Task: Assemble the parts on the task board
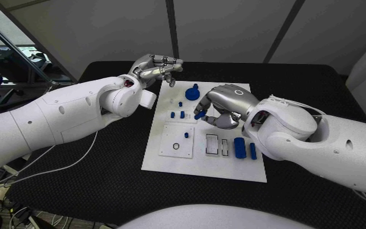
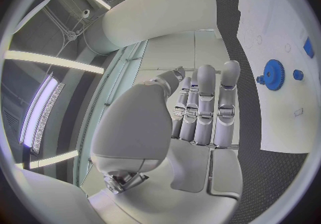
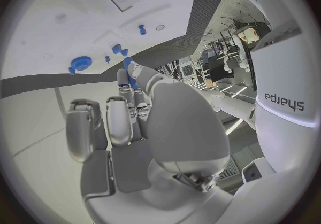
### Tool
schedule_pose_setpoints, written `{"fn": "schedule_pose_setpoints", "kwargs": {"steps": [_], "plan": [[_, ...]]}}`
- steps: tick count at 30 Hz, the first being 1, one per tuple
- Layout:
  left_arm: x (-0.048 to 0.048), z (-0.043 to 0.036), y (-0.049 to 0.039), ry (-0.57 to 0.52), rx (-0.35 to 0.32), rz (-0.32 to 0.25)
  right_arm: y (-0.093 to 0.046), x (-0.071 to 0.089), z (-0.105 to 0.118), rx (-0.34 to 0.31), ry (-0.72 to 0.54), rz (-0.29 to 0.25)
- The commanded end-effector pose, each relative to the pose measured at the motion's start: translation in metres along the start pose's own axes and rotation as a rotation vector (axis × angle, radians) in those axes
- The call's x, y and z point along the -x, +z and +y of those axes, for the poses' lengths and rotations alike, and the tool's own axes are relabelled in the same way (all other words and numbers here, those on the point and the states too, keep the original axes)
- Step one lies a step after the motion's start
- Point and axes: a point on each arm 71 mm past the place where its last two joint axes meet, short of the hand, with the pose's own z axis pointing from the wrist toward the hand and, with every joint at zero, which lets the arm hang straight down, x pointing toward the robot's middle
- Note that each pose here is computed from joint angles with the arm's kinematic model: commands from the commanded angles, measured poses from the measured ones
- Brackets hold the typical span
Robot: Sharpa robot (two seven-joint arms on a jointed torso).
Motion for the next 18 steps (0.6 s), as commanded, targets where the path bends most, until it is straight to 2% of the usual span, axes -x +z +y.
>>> {"fn": "schedule_pose_setpoints", "kwargs": {"steps": [1,8,12,18], "plan": [[-0.0024,-0.001,0.0018,-0.007,-0.006,0.01,0.011,-0.002,0.014,0.066,0.068,-0.028],[-0.006,-0.0004,0.0049,-0.01,-0.007,0.015,0.029,-0.03,0.041,0.143,0.114,0.05],[-0.0068,-0.0005,0.0055,-0.01,-0.008,0.016,0.034,-0.047,0.045,0.153,0.12,0.101],[-0.0077,-0.0006,0.0061,-0.011,-0.009,0.018,0.039,-0.063,0.044,0.15,0.109,0.158]]}}
